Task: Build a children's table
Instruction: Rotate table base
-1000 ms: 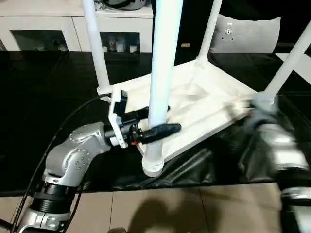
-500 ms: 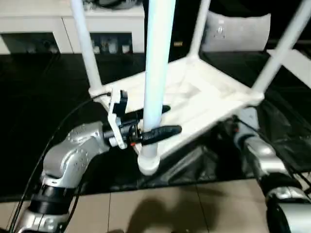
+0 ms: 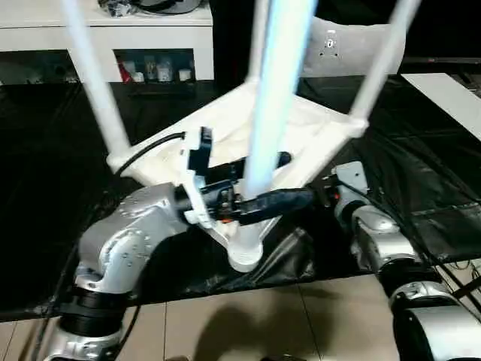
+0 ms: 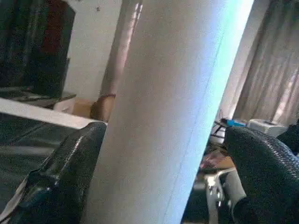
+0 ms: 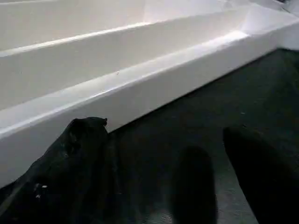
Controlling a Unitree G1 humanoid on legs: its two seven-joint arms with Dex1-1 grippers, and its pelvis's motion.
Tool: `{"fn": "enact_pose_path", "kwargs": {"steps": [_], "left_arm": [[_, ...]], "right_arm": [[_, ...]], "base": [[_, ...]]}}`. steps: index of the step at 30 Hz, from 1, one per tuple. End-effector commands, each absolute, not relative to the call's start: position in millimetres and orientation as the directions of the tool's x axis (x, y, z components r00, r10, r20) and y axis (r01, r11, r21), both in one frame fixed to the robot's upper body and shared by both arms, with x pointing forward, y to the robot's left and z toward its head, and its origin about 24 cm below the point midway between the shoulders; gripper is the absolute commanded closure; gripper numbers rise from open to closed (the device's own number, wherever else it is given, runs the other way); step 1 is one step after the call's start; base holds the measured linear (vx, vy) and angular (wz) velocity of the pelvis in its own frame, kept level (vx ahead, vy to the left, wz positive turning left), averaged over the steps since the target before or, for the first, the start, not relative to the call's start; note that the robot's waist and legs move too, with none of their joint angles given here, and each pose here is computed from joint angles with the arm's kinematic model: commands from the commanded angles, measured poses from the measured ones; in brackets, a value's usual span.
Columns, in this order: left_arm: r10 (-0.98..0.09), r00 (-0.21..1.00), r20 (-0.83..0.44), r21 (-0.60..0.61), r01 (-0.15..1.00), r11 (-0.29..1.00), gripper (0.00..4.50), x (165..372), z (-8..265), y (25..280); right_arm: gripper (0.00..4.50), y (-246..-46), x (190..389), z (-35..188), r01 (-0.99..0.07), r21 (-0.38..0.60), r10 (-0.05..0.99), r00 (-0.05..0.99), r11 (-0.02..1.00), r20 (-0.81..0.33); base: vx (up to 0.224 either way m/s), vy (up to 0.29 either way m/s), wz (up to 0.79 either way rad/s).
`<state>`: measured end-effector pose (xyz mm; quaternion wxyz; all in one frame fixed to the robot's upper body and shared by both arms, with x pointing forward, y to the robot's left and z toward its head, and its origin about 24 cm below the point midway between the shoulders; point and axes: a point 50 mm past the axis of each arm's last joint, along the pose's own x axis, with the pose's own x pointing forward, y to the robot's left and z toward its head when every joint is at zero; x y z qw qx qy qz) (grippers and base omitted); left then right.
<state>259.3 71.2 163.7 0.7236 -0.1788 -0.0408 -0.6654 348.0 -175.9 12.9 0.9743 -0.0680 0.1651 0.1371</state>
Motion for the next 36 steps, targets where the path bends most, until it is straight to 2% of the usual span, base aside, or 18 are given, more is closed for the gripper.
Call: {"fn": "enact_pose_path", "kwargs": {"steps": [1,5,7,9,12,21,26,31,36], "left_arm": [[-0.951,0.033,0.309,-0.164,0.986,-0.019,0.04,252.6,173.3,57.0],[-0.952,0.032,0.304,-0.14,0.99,-0.011,0.04,252.5,175.6,50.8],[-0.941,0.053,0.335,-0.14,0.99,0.006,0.04,254.6,180.8,45.2],[-0.939,0.056,0.34,-0.141,0.99,0.008,0.04,255.0,181.8,43.9],[-0.942,0.072,0.326,-0.106,0.994,0.039,0.04,257.3,181.5,37.5],[-0.93,0.067,0.36,-0.106,0.994,0.031,0.04,255.5,186.0,26.4],[-0.927,0.071,0.368,-0.108,0.994,0.034,0.04,255.4,185.6,21.9],[-0.928,0.067,0.367,-0.114,0.993,0.026,0.04,253.7,184.5,19.0],[-0.931,0.109,0.348,-0.115,0.991,0.073,0.04,259.9,181.1,19.7]], "right_arm": [[0.0,-158.1,355.0,23.4,-0.362,-0.098,0.319,0.898,0.927,-0.303],[0.0,-151.7,352.5,21.5,-0.4,-0.079,0.362,0.884,0.913,-0.296],[0.0,-138.9,348.1,18.7,-0.469,-0.025,0.444,0.85,0.883,-0.286],[0.0,-135.6,347.1,18.2,-0.483,-0.012,0.461,0.842,0.875,-0.282],[0.0,-120.3,344.5,17.3,-0.545,0.014,0.528,0.805,0.838,-0.271],[0.0,-114.4,347.6,20.4,-0.552,0.029,0.54,0.8,0.833,-0.262],[0.0,-107.0,343.0,20.3,-0.612,0.065,0.609,0.759,0.788,-0.231],[0.0,-103.9,341.9,19.2,-0.62,0.073,0.618,0.751,0.781,-0.231],[0.0,-103.9,342.2,19.5,-0.62,0.076,0.619,0.751,0.781,-0.23]], "base": [[0.0,0.0,0.0],[0.0,0.0,0.0],[0.0,0.0,0.0],[0.0,0.0,0.0],[0.0,0.0,0.0],[0.0,0.0,0.0],[0.0,0.0,0.0],[0.0,0.0,0.0],[0.0,0.0,0.0]]}}
